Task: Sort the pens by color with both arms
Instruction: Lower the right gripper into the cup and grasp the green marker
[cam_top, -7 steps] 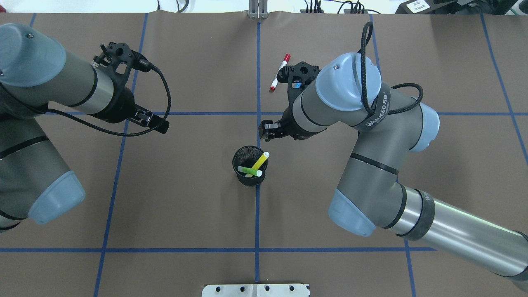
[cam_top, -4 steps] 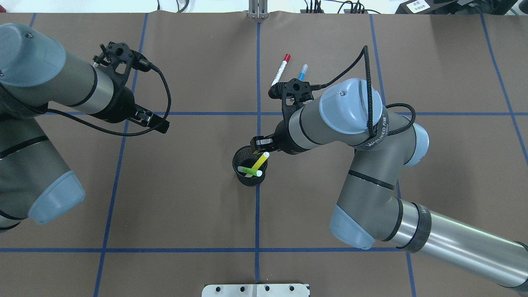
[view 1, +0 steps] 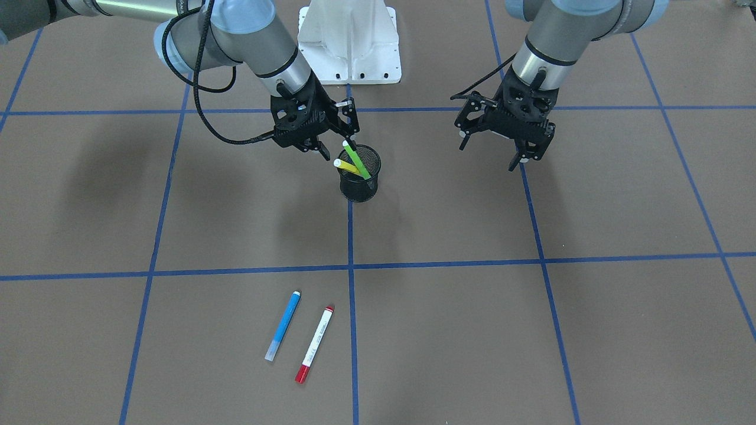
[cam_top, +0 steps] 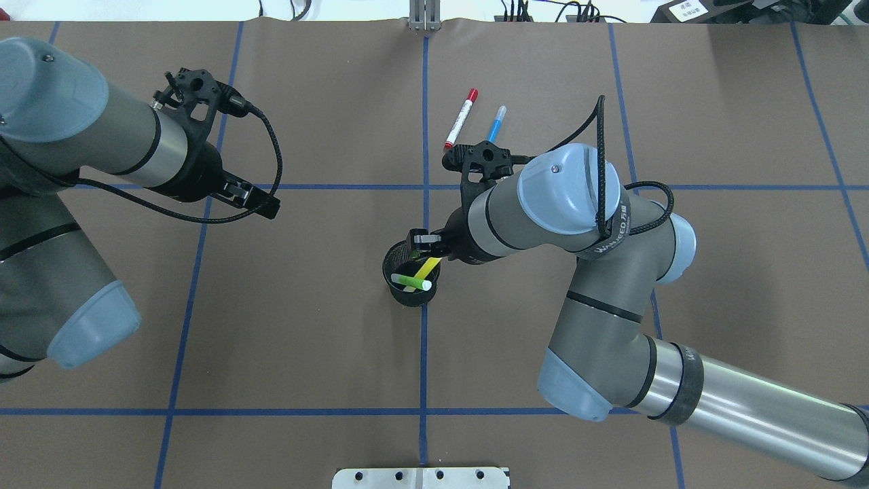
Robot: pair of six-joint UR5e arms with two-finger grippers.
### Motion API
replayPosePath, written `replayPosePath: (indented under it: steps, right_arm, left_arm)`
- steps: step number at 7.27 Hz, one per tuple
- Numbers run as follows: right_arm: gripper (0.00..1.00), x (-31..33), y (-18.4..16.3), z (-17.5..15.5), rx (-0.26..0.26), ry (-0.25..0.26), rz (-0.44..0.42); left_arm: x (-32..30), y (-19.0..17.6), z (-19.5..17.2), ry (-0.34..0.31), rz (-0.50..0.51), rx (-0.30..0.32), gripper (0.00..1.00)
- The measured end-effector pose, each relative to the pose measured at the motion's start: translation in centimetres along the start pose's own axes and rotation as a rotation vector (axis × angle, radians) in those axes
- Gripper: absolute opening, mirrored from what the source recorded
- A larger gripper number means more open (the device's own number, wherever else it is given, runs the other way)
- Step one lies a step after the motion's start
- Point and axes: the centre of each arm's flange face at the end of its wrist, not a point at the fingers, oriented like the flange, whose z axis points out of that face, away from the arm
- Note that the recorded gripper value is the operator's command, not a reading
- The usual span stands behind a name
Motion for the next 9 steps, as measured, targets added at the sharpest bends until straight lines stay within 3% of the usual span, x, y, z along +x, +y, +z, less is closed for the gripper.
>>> replayPosePath:
  steps: [1, 3, 5, 8, 9]
  right_arm:
    - [0.60, -0.3, 0.9, 0.7, 0.011, 0.008, 0.075]
    - [0.44, -0.5, 2.6, 2.0, 0.024, 0.025, 0.175]
    - [0.40, -0.7, 3.8, 2.9, 0.040, 0.037, 0.209]
    - [0.14, -1.1, 4.0, 2.9, 0.044, 0.033, 0.218]
    - [0.13, -1.2, 4.0, 2.8, 0.044, 0.031, 0.217]
  left_arm:
    - [0.1, -0.1, 0.0, 0.001, 0.000, 0.001, 0.99]
    - [0.1, -0.1, -0.1, 0.002, 0.000, 0.002, 0.99]
    - [0.2, -0.2, -0.1, 0.003, 0.000, 0.003, 0.99]
    - [0.3, -0.2, -0.1, 0.004, 0.002, 0.005, 0.99]
    - [0.3, -0.2, -0.1, 0.004, 0.002, 0.005, 0.99]
